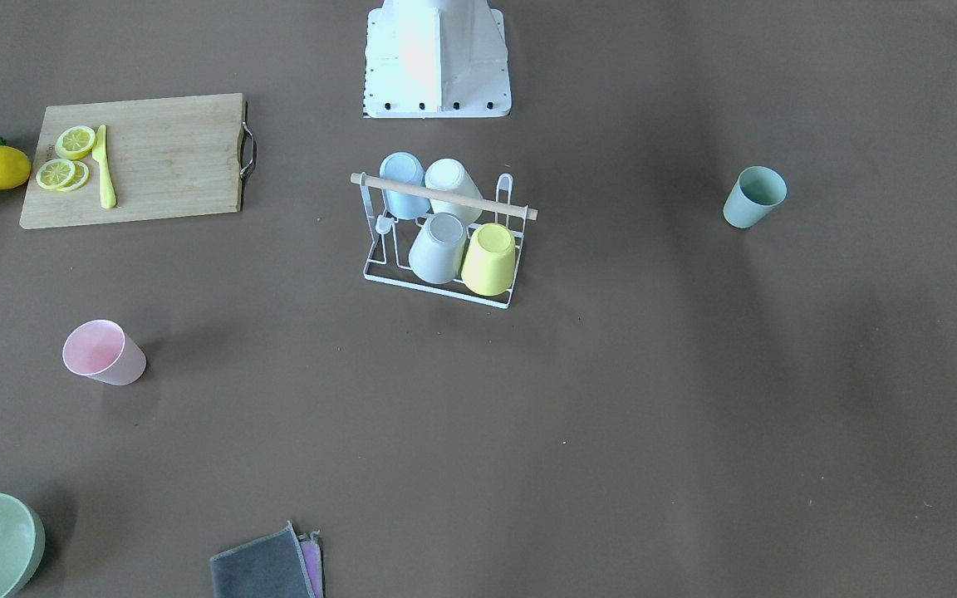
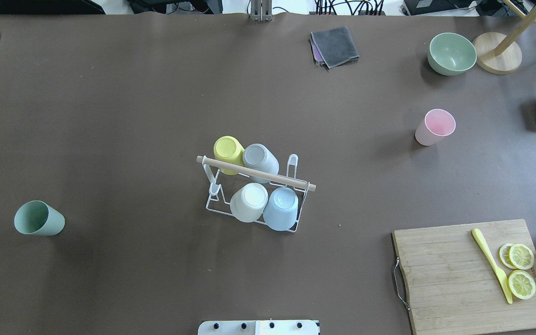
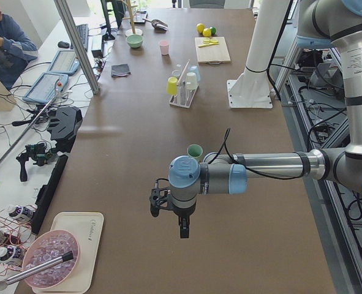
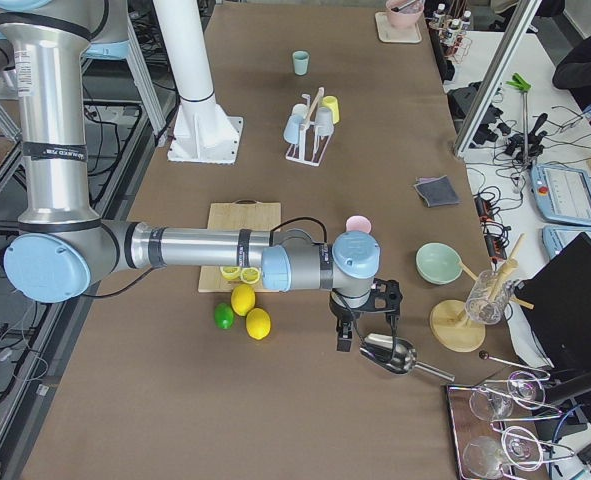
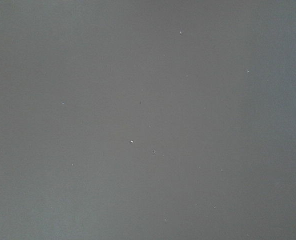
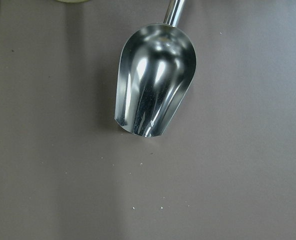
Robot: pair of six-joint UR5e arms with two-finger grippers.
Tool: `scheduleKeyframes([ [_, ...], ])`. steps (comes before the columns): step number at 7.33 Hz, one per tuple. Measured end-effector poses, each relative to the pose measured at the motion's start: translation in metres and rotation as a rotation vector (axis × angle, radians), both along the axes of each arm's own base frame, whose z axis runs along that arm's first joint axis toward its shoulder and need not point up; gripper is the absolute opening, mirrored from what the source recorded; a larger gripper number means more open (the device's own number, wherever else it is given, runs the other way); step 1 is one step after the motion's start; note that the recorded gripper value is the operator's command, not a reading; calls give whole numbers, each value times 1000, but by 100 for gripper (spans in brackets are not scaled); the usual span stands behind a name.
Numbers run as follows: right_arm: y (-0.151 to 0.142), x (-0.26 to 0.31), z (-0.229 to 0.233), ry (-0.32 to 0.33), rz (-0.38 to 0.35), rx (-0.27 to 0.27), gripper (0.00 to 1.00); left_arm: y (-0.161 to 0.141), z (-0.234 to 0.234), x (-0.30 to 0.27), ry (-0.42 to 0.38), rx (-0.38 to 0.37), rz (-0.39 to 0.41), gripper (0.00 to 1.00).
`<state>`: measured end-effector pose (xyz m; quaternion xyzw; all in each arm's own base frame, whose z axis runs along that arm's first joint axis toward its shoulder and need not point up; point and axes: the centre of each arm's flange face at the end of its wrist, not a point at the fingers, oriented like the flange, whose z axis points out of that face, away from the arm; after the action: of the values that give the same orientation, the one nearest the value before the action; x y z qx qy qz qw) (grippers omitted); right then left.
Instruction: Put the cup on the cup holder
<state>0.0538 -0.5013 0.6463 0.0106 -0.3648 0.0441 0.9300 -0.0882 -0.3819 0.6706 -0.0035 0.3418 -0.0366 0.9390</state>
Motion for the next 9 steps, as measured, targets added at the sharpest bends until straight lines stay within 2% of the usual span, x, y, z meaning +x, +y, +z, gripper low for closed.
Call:
scheduleKeyframes([
  [9,-3,1,1,3,1,-2,100,-1,-4,0,-1,10,4,98],
])
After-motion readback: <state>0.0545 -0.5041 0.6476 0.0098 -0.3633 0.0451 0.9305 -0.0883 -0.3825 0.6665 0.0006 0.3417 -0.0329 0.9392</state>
